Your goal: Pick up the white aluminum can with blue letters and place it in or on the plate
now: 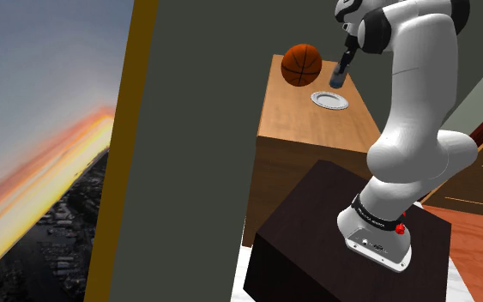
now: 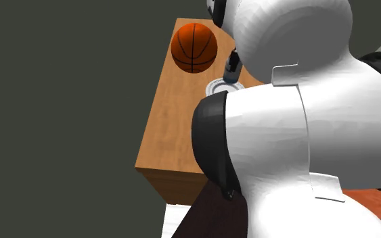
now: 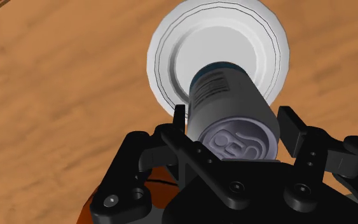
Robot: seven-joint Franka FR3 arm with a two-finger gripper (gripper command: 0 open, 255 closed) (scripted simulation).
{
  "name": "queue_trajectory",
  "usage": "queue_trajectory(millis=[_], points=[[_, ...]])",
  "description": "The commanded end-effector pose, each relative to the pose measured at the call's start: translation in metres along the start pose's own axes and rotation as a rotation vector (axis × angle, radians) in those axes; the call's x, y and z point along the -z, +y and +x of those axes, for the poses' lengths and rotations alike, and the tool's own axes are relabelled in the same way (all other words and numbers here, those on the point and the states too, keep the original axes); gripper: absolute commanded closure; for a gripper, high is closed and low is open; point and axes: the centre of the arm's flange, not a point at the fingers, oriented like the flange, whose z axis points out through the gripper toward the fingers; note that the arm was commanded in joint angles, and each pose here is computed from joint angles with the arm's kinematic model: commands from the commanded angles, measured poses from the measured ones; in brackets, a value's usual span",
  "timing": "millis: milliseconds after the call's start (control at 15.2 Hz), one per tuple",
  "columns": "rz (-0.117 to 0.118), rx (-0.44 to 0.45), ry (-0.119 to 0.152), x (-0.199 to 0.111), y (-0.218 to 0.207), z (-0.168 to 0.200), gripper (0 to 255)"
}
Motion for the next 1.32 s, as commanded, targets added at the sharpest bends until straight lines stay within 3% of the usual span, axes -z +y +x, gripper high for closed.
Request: queue_trajectory(millis=[0,858,1254], points=[[-0.001,0.000,0.001,-0.011,-0.001,0.000,255],[-0.001,0.000,0.001,-0.078,-0.002,0.000,255],[-0.001,0.000,0.001,-0.078,-0.002,0.000,255]])
